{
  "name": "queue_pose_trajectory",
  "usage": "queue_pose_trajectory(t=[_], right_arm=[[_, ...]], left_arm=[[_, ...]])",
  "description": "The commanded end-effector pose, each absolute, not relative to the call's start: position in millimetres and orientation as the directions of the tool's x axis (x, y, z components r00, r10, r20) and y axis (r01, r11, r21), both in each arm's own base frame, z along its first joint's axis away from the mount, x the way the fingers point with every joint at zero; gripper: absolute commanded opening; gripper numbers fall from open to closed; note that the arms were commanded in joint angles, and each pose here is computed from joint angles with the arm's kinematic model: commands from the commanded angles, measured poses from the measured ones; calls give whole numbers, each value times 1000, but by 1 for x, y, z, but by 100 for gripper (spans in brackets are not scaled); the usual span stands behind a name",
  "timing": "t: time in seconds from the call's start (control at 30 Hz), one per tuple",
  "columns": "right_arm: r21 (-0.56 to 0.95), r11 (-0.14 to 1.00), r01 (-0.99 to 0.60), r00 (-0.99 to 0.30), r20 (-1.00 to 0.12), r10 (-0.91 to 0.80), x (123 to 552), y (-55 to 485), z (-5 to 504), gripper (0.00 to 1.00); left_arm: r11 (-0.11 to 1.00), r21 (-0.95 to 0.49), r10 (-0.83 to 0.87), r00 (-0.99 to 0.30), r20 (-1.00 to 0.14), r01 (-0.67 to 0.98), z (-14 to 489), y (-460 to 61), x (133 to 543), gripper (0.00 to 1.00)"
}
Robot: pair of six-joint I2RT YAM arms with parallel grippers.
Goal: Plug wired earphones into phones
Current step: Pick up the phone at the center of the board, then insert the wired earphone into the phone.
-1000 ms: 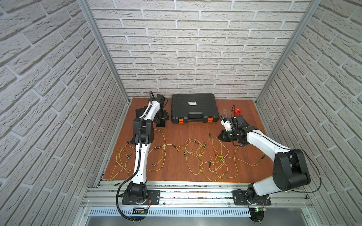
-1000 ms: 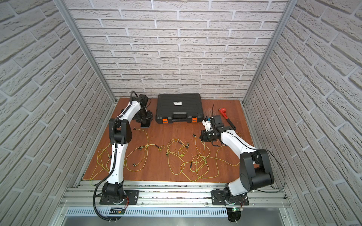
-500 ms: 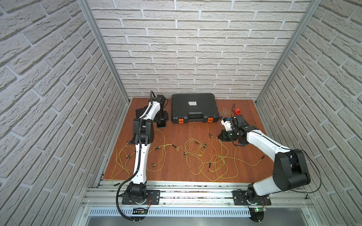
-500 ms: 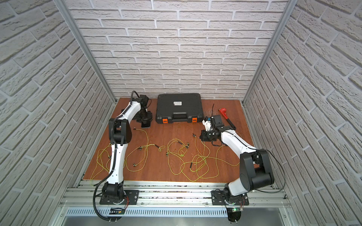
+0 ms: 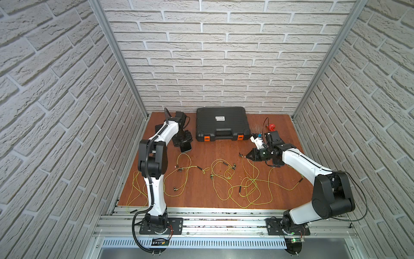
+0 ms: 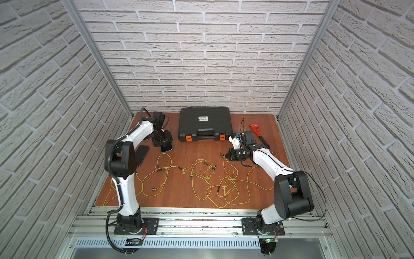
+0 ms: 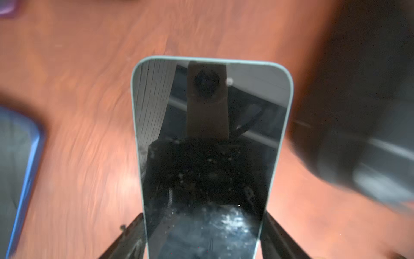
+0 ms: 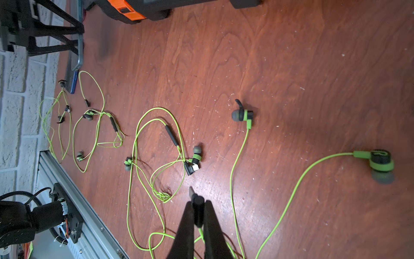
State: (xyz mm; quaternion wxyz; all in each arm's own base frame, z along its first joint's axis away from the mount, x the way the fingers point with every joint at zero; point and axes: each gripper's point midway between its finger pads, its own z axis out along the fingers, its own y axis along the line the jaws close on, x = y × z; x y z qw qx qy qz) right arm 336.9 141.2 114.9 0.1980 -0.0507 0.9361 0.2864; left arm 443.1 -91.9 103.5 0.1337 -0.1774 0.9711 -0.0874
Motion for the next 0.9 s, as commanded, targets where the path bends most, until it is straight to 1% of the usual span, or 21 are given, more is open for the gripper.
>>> queue_pose_trajectory(t=[0.0,0.1,0.23,0.33,0.4,0.47,0.53,0.67,0.73,0.87], right_arm=[[547,778,-310,-876,-482,-11,342,158,136,6],[546,765,-342,-858,-513,-17,347,167,145,6],[526,750,-402,-818,-574,-35,354,185,155,6],[504,746,-435,-784,-619,-39,358,197,162,6],[484,757,-439,-759,-651,-24,361,201,166,6],[459,776,-433,-735,-678,-10,364,204,168,6],[447,781,-436,-705,-709,12,365,208,173,6],[423,784,-454,-653,-757,30,364,219,180,6],[412,785,-462,-623,-781,43,365,226,184,6],[416,775,-476,-565,-820,92,369,244,193,6]], left_arm=[[855,-411,-470,-809,-354,-317,161,-116,458,50],[805,-489,-532,-773,-344,-336,171,-127,450,47],[683,-636,-642,-711,-287,-360,185,-154,447,42],[624,-700,-680,-682,-269,-347,203,-179,446,37],[573,-746,-701,-674,-231,-340,213,-199,444,33],[473,-815,-724,-675,-142,-336,220,-220,443,27],[385,-850,-745,-664,-57,-359,221,-231,441,18],[269,-864,-792,-608,53,-426,221,-234,433,3],[215,-861,-809,-578,107,-461,220,-236,427,0],[76,-863,-813,-532,237,-500,220,-241,423,0]])
